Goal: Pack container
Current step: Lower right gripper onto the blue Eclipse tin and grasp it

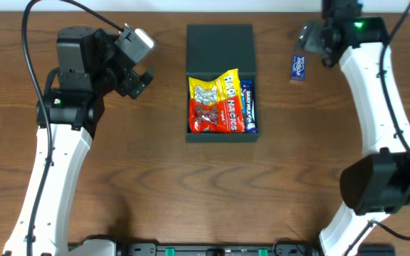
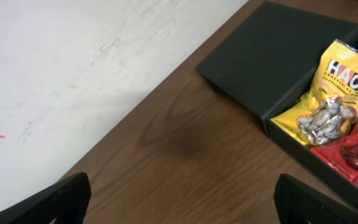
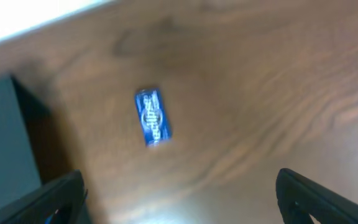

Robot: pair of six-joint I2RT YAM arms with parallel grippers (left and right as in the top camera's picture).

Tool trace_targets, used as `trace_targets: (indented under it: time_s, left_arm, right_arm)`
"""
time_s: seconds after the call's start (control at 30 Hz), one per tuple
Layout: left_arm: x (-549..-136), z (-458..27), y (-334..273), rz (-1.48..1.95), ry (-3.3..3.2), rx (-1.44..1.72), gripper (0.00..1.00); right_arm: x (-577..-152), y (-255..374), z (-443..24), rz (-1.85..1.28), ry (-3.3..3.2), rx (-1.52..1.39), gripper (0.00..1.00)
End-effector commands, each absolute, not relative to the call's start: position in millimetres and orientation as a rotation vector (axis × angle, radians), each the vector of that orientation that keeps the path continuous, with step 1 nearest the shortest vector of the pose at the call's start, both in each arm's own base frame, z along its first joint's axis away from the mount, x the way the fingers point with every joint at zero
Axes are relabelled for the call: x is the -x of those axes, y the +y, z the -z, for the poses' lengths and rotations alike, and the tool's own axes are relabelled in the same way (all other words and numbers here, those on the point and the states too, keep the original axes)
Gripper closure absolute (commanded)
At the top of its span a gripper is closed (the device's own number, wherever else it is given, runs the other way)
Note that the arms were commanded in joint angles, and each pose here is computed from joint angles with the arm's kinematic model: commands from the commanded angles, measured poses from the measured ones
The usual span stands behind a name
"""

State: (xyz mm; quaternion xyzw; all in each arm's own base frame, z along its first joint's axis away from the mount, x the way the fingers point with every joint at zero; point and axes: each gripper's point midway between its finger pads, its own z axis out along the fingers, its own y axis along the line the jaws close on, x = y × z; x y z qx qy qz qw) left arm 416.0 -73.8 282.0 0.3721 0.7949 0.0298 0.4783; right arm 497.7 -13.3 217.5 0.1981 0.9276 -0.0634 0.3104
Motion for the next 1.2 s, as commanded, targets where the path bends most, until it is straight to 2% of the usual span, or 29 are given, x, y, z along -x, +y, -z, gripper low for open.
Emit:
trace_targets:
  time_s: [0.0,0.13,0.27,0.7,0.97,1.1,1.17]
  left_arm:
    - [-413.4,-293.9,-74.6,-0.077,1.912,-0.907,0.05]
    - [-413.4,-293.9,-74.6,-0.077,1.912,-0.907,0.05]
    - [-413.0,-293.3,-74.5,-0.076,1.915,-0.908,0.05]
    - [-411.0,-290.2,-74.3,-0.071,1.929,-0.911,0.05]
    - [-411.1,-290.4,-74.4,-0.068,1.931,-0.907,0.05]
    - [-411.3,-290.7,-74.4,-0.060,1.935,-0.892,0.05]
    - [-411.6,-291.1,-74.4,-0.061,1.933,-0.892,0.05]
  right_arm:
    - [-518.7,-5.0,-189.1,0.077,2.507,-0.369,0.07]
    - [-545.7,-3.5,-161.3,0.068,2.493,-0.316,0.07]
    - [-559.1,-2.4,-132.3,0.071,2.507,-0.315,0.01]
    - [-571.1,-9.2,-41.0,0.128,2.608,-0.313,0.01]
    - [-575.0,-10.4,-10.4,0.138,2.626,-0.316,0.04]
    - [-576.3,-6.4,-0.8,0.113,2.633,-0.319,0.07]
    - [-576.8,-6.4,-0.3,0.113,2.631,-0.319,0.12]
